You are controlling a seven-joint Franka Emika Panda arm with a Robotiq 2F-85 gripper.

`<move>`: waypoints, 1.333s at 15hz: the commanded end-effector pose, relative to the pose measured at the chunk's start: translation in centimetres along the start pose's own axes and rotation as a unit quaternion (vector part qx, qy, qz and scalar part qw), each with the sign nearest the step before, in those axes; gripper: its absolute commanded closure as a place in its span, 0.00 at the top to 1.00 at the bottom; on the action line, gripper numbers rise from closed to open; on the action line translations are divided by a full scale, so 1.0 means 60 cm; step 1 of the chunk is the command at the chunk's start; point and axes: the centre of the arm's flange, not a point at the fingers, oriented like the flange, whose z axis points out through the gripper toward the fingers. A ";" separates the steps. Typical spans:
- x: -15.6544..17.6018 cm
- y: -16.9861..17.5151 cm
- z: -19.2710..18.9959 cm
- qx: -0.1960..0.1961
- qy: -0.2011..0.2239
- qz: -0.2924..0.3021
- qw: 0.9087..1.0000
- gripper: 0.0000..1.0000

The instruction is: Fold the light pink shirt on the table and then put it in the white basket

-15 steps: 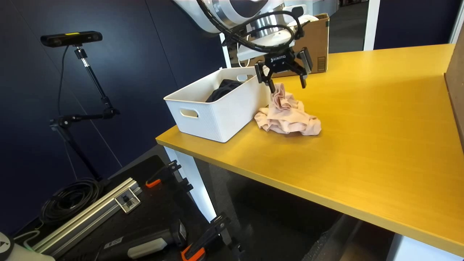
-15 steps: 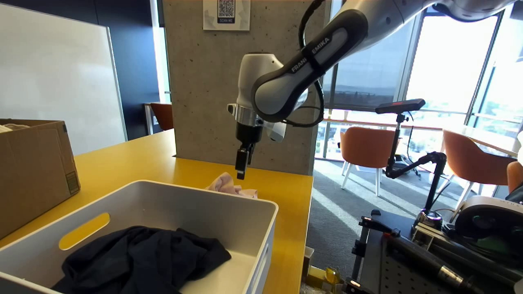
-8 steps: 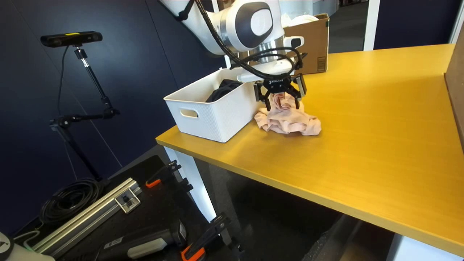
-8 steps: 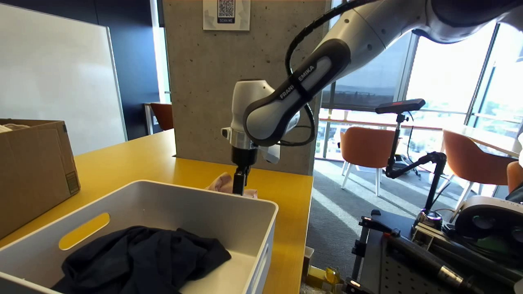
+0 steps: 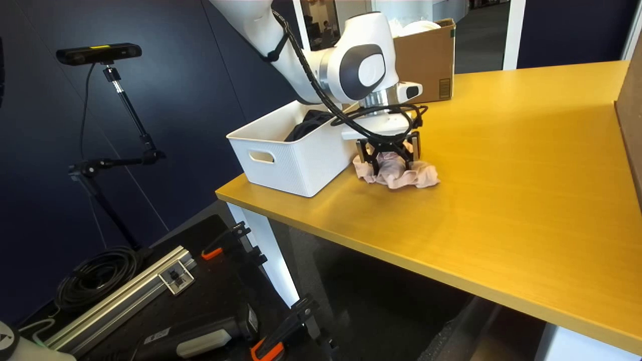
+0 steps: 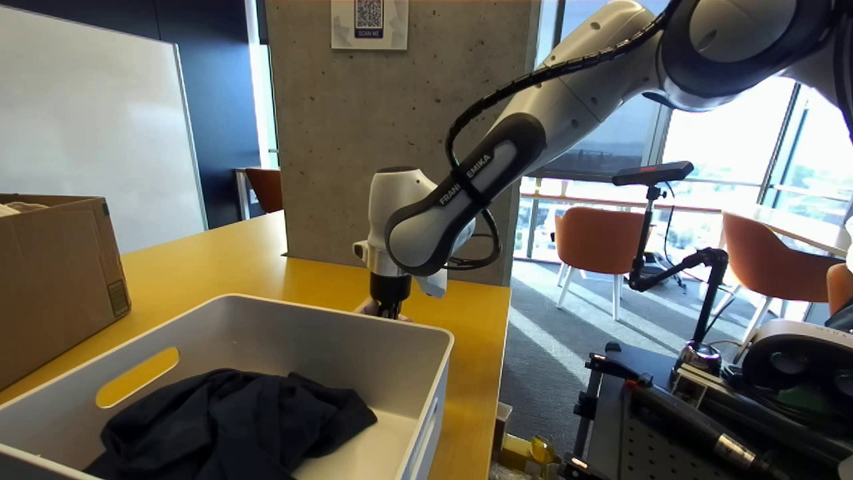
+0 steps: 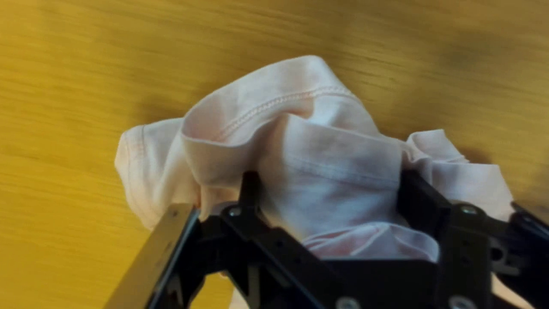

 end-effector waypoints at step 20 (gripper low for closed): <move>0.076 0.071 -0.403 -0.164 0.103 0.157 0.968 0.05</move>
